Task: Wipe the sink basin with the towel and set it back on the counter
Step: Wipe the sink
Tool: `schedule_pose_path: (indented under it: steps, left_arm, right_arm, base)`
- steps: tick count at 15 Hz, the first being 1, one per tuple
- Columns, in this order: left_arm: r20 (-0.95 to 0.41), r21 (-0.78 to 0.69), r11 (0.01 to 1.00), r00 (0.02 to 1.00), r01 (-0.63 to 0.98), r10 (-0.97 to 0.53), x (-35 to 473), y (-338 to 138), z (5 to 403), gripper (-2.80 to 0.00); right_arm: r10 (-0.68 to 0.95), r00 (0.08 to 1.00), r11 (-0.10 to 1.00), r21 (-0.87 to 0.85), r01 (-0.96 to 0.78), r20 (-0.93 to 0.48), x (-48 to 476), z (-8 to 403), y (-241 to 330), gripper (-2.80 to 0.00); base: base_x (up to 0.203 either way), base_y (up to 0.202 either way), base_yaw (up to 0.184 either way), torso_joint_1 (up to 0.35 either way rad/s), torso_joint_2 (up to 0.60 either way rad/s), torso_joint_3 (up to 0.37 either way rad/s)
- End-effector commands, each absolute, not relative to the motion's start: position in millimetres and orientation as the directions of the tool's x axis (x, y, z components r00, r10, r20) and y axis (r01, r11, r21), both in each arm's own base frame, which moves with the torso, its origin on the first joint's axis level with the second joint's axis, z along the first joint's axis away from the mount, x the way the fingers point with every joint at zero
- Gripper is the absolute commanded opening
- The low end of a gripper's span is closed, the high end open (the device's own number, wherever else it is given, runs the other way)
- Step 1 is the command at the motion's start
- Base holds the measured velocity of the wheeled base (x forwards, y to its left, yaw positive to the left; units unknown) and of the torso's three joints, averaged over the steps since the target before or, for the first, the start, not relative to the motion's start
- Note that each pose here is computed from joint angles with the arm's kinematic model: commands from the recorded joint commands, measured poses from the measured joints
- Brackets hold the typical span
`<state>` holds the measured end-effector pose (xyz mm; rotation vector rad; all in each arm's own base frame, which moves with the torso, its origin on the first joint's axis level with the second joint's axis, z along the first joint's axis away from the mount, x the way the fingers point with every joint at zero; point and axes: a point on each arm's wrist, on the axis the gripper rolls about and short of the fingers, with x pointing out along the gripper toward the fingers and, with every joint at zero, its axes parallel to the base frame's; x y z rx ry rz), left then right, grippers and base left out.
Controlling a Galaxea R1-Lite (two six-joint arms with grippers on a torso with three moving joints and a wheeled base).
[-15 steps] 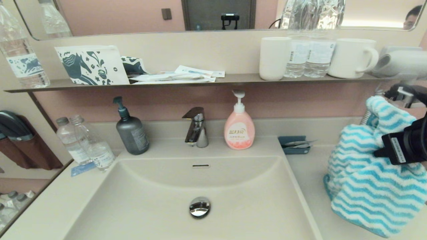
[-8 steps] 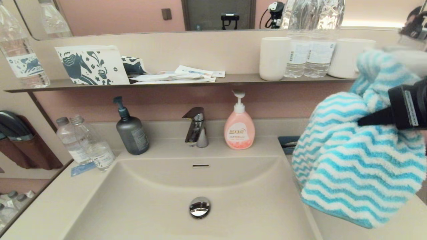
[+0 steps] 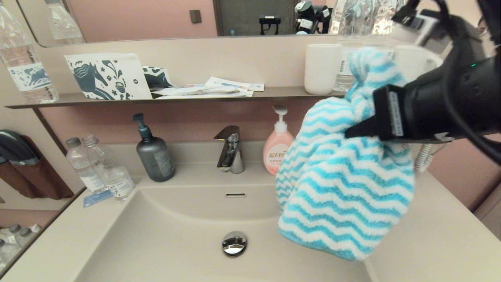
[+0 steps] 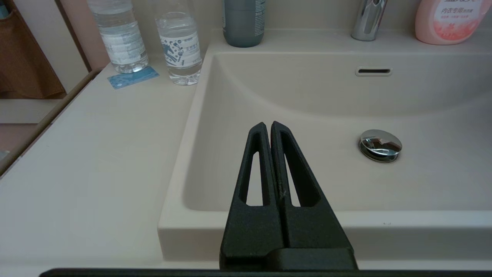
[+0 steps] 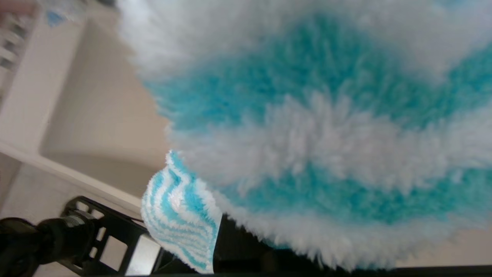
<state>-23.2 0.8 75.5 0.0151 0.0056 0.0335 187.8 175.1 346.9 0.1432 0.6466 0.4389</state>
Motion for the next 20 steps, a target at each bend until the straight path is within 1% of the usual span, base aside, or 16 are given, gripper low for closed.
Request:
schedule_pose_path:
  steps: [1,4,6,7,11,14,17,20]
  left_arm:
    - [-0.006,0.016,0.999,0.999,-0.034,0.034,-23,1,76,-2.8]
    - [-0.006,0.016,0.999,0.999,-0.034,0.034,-23,1,76,-2.8]
    - [-0.006,0.016,0.999,0.999,-0.034,0.034,-23,1,76,-2.8]
    - [-0.006,0.016,0.999,0.999,-0.034,0.034,-23,1,76,-2.8]
    - [-0.006,0.016,0.999,0.999,-0.034,0.034,-23,1,76,-2.8]
    - [-0.006,0.016,0.999,0.999,-0.034,0.034,-23,1,76,-2.8]
    - [-0.006,0.016,0.999,0.999,-0.034,0.034,-23,1,76,-2.8]
    - [-0.006,0.016,0.999,0.999,-0.034,0.034,-23,1,76,-2.8]
  right_arm:
    - [0.377,0.648,0.921,0.195,-0.336,-0.662,213,306,217,-2.8]
    - [0.254,0.591,0.948,0.078,-0.307,-0.766,238,252,255,-2.8]
    - [0.158,0.547,0.955,-0.015,-0.297,-0.822,248,216,274,-2.8]
    - [0.134,0.53,0.951,-0.041,-0.305,-0.837,250,203,283,-2.8]
    - [0.11,0.484,0.926,-0.087,-0.366,-0.868,247,155,319,-2.8]
    - [0.038,0.426,0.9,-0.154,-0.407,-0.904,238,112,337,-2.8]
    - [-0.091,0.429,0.885,-0.27,-0.379,-0.899,237,71,343,-2.8]
    - [-0.133,0.411,0.892,-0.29,-0.347,-0.902,237,52,343,-2.8]
  base:
    - [0.0,0.0,0.0,0.0,0.0,0.0]
    - [0.0,0.0,0.0,0.0,0.0,0.0]
    - [0.0,0.0,0.0,0.0,0.0,0.0]
    - [0.0,0.0,0.0,0.0,0.0,0.0]
    - [0.0,0.0,0.0,0.0,0.0,0.0]
    - [0.0,0.0,0.0,0.0,0.0,0.0]
    - [0.0,0.0,0.0,0.0,0.0,0.0]
    - [0.0,0.0,0.0,0.0,0.0,0.0]
